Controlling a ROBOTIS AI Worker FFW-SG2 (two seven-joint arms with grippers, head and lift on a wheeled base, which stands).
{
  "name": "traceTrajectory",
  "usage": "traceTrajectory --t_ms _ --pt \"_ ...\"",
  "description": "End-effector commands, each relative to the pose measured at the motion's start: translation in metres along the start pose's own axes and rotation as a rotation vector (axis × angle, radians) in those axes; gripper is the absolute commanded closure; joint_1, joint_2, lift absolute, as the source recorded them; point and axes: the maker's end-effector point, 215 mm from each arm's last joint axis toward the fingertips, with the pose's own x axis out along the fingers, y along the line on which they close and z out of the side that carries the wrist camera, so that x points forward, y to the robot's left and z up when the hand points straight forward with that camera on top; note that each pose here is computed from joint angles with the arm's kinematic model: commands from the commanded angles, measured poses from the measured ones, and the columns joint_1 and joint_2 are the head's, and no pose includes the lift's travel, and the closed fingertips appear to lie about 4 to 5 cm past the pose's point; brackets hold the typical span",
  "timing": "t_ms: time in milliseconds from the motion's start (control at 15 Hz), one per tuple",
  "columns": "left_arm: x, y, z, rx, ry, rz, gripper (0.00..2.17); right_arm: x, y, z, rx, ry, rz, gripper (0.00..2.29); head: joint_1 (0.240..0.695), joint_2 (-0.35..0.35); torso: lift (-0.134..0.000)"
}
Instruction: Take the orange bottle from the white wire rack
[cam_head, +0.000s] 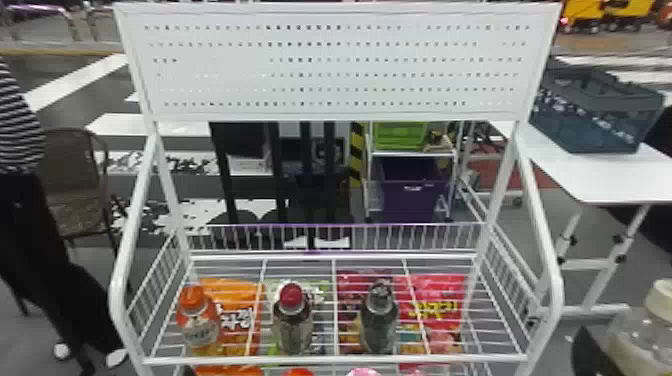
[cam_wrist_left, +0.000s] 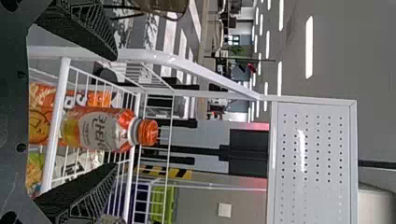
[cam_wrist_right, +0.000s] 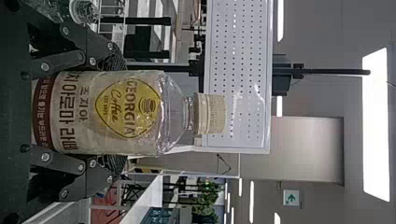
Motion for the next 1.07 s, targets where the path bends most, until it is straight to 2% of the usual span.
traceTrajectory --t_ms 0,200,400,667,1000 --pt "-0.01 -0.017 -0.019 -0.038 -0.046 -0.031 0.07 0.0 0.0 -0.001 0.001 0.002 0.001 1.1 0.499 0.0 0.0" --pt "-0.001 -0.028 -0.039 -0.02 -0.089 -0.062 0.07 -0.002 -0.002 0.0 -0.002 -0.002 0.0 1.1 0.499 0.0 0.0" --pt "0.02 -0.03 -0.061 0.002 -0.069 -0.063 0.08 -0.004 -0.005 0.001 -0.007 -0.011 -0.004 1.1 0.499 0.0 0.0" --pt "0.053 -0.025 -0.069 0.018 -0.069 -0.05 0.08 -0.005 -0.008 -0.002 -0.011 -0.005 -0.008 1.1 0.499 0.0 0.0" --pt "0.094 -0.01 -0.081 -0.004 -0.049 -0.046 0.08 -0.004 -0.012 -0.005 -0.018 -0.001 -0.014 1.1 0.499 0.0 0.0"
